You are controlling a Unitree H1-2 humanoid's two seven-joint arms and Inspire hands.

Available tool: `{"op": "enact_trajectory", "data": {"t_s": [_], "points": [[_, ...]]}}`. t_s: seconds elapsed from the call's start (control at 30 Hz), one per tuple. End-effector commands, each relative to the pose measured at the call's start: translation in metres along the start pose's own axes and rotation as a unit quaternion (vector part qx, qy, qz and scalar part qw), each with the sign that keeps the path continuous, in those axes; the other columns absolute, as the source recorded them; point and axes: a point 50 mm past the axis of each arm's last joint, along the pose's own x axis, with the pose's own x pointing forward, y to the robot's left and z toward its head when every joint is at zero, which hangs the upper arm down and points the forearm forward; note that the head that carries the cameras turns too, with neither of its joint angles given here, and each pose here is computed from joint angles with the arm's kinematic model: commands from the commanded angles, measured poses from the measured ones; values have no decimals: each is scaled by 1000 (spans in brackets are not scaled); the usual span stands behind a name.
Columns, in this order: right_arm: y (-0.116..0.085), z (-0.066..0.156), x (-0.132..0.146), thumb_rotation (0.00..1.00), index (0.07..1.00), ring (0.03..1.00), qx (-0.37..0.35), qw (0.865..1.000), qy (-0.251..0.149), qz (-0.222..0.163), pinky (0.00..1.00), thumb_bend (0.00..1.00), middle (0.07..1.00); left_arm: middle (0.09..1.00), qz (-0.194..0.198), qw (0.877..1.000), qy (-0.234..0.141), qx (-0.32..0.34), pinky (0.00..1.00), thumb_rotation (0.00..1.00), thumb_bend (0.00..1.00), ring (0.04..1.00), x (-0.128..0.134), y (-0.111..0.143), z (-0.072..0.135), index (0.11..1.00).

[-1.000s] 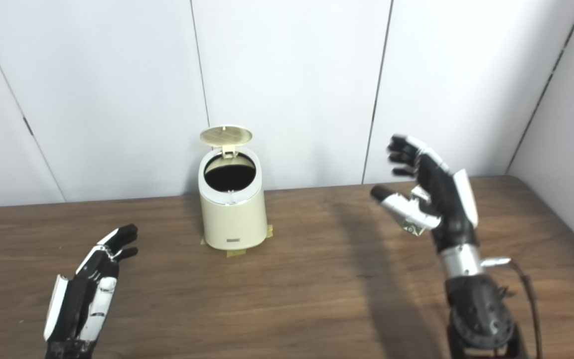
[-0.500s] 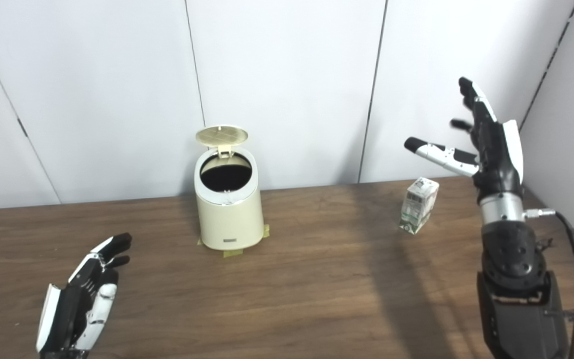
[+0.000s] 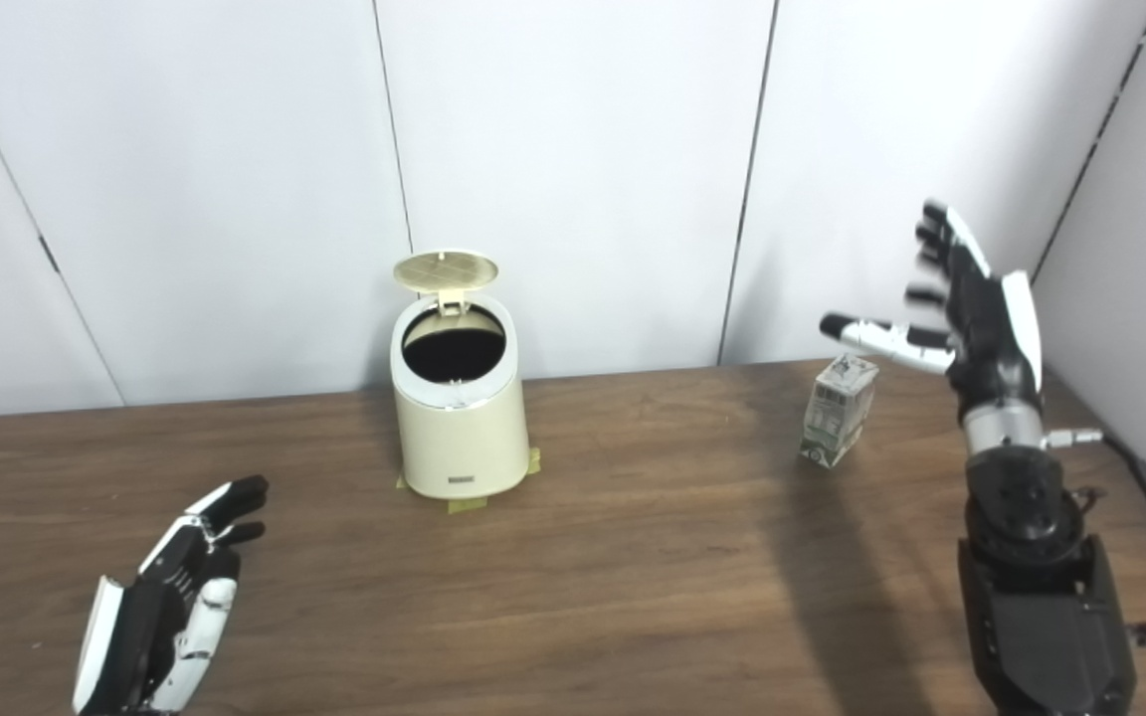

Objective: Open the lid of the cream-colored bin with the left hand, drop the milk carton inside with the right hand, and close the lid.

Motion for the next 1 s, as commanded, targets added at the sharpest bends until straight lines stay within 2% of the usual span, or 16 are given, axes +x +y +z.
{"op": "enact_trajectory", "data": {"t_s": [0.0,0.03,0.1,0.13,0.17,0.2,0.3,0.5,0.6,0.73,0.9,0.97], "points": [[-9,18,16,239,916,849,15,998,-52,-10,722,800,893,820,1,1000,5,-19,731,756,325,814,-9,-11,-1,798],[-7,12,17,249,931,884,11,999,-40,-4,782,791,912,815,1,1000,5,-19,725,750,332,809,-9,-11,0,793],[-4,1,19,286,944,909,6,1000,-23,7,839,786,923,810,0,1000,6,-19,720,745,337,806,-9,-11,0,789],[-2,-6,21,307,935,884,5,1000,-15,11,769,807,909,808,0,1000,6,-19,714,743,342,803,-10,-11,0,786],[-1,-13,23,316,927,871,3,1000,-10,14,746,824,901,806,-1,1000,6,-19,714,740,343,801,-10,-11,1,783],[0,-21,25,337,924,871,-2,1000,-5,16,779,854,896,805,-2,1000,7,-18,721,738,344,802,-10,-10,1,782],[2,-37,31,441,932,870,6,1000,1,23,793,973,887,802,-4,1000,3,-12,730,744,353,802,-10,-9,0,780],[9,-54,37,545,920,886,-22,999,14,28,828,1000,896,799,-6,1000,3,-5,732,754,366,801,-11,-6,0,777],[14,-61,36,537,928,889,-24,999,20,31,821,1000,919,799,-6,1000,5,-6,733,756,371,802,-11,-5,2,778],[19,-68,33,451,953,895,-5,999,31,40,787,1000,949,798,-6,1000,3,-7,721,734,340,795,-12,-4,3,778],[23,-74,31,453,967,922,22,997,29,62,823,1000,968,802,-6,1000,9,-7,730,718,330,803,-13,-4,5,779],[26,-74,30,457,947,909,24,997,32,62,822,1000,946,806,-8,1000,10,-6,734,731,338,806,-14,-4,5,783]]}}
